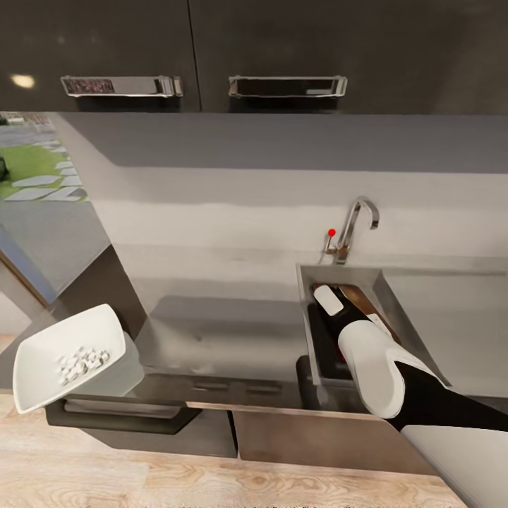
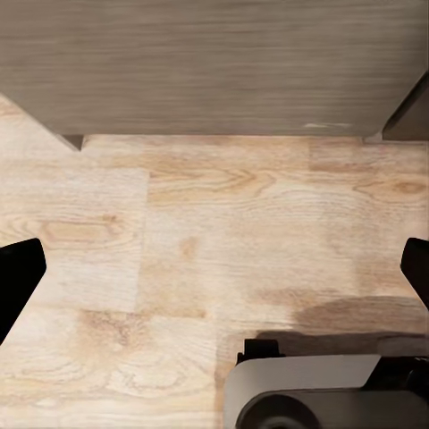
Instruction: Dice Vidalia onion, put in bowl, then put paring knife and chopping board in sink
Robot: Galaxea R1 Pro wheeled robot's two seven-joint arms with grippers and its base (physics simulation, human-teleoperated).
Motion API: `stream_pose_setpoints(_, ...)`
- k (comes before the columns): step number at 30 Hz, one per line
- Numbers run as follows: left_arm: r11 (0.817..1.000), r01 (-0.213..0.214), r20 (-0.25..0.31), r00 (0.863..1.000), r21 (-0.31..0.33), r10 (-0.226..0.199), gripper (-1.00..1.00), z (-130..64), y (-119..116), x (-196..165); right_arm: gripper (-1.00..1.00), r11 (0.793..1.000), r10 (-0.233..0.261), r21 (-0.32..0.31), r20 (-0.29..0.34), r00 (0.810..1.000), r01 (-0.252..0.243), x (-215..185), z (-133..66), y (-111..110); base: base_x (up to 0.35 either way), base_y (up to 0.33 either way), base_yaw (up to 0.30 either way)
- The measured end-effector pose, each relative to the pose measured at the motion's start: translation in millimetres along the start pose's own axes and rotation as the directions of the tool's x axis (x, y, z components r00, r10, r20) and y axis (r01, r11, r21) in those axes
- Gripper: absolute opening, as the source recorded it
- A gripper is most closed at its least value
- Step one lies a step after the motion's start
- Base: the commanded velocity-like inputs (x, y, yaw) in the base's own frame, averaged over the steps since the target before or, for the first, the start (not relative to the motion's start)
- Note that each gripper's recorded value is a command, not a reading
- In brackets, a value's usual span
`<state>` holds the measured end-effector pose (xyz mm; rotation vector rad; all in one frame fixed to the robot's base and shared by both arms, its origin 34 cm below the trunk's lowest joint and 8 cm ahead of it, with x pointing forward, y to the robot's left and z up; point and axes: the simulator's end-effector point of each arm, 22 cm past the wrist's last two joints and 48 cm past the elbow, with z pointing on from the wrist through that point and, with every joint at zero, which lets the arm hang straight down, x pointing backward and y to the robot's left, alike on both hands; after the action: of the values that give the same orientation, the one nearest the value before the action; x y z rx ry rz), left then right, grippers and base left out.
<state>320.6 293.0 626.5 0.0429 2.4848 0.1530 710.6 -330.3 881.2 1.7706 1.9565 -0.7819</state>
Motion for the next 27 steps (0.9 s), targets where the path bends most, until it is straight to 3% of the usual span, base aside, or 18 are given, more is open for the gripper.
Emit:
stream_pose_setpoints(9,1.0,0.001,0.001,1.0,0.004,-0.001,1.0,0.0,-2,0,-1.0,0.999,0.025,-0.035,0.016,1.0,-0.024,-1,2.5,9,0.0,0.0,0.0)
stream_pose_setpoints(27,1.0,0.001,-0.004,1.0,0.005,-0.001,1.0,-0.2,-2,1,-1.0,1.0,0.018,-0.02,0.025,1.0,-0.017,-3,13.4,5,0.0,0.0,0.0)
